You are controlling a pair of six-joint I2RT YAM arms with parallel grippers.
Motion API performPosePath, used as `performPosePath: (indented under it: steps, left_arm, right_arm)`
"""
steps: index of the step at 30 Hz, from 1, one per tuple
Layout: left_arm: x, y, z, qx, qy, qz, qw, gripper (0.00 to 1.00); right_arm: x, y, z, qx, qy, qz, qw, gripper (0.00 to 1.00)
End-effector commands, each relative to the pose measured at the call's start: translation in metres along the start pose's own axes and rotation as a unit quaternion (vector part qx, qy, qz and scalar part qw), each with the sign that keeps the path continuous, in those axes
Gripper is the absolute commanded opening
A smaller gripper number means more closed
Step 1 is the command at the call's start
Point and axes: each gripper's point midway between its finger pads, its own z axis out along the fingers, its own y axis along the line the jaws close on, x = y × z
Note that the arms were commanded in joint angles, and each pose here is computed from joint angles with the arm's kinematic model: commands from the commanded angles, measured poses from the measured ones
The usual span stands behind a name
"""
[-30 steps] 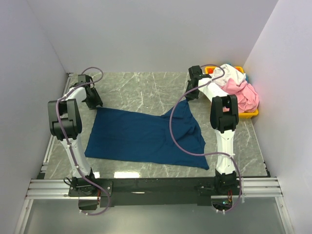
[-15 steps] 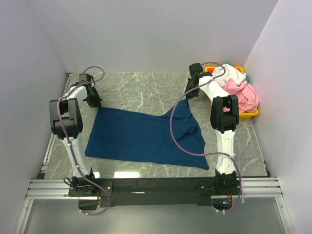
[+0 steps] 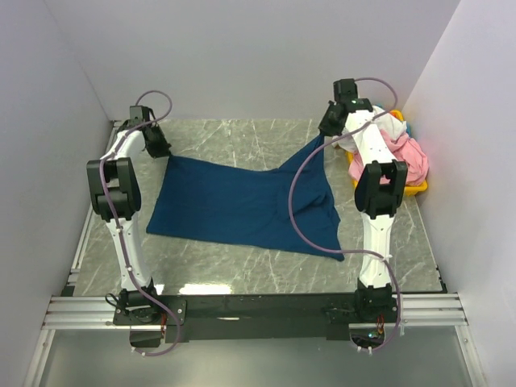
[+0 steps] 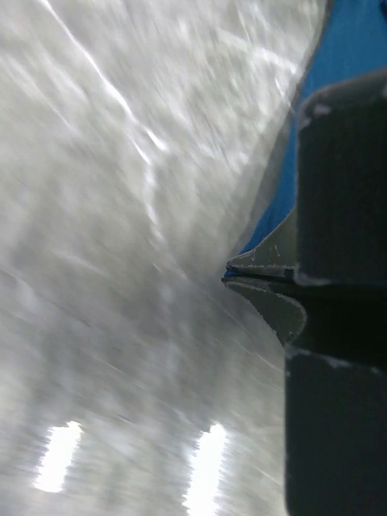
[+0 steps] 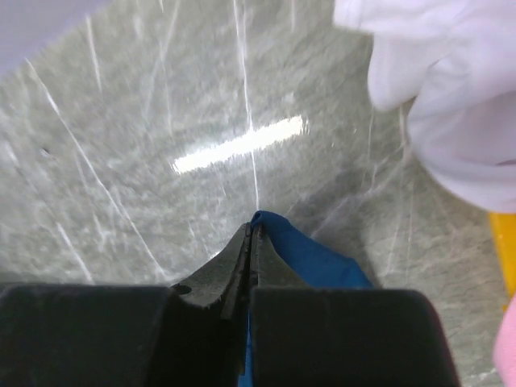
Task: Fold and stack the t-shirts
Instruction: Fold the tshirt
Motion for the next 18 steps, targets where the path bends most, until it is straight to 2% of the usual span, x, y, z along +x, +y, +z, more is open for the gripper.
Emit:
performPosePath:
  steps: [1,8,12,17,18]
  left_arm:
    - [-0.042,-0.034,-0.008,0.058,-0.051,-0.009,0.997,0.00]
    - [-0.061,-0.059,-0.018,0.125,-0.075,-0.016,0.989,0.00]
    - [-0.058,-0.051,-0.029,0.124,-0.077,-0.011,0.989,0.00]
    - [-0.056,-0.030,-0.041,0.116,-0.075,-0.026,0.990,0.00]
    - [-0.055,-0.027,-0.042,0.113,-0.073,-0.027,0.991,0.00]
  right_arm:
    - [-0.026,-0.005,-0.005,-0.013,-0.021,0.029,0.999,0.00]
    - [-0.036,-0.001,-0.030,-0.040,-0.021,0.039,0.998,0.00]
    - [-0.020,-0.001,-0.056,-0.049,0.006,0.033,0.998,0.00]
    - [0.020,-0.015,-0.078,-0.033,0.066,0.028,0.997,0.00]
    - [0.020,-0.015,-0.092,-0.037,0.062,0.025,0.997,0.00]
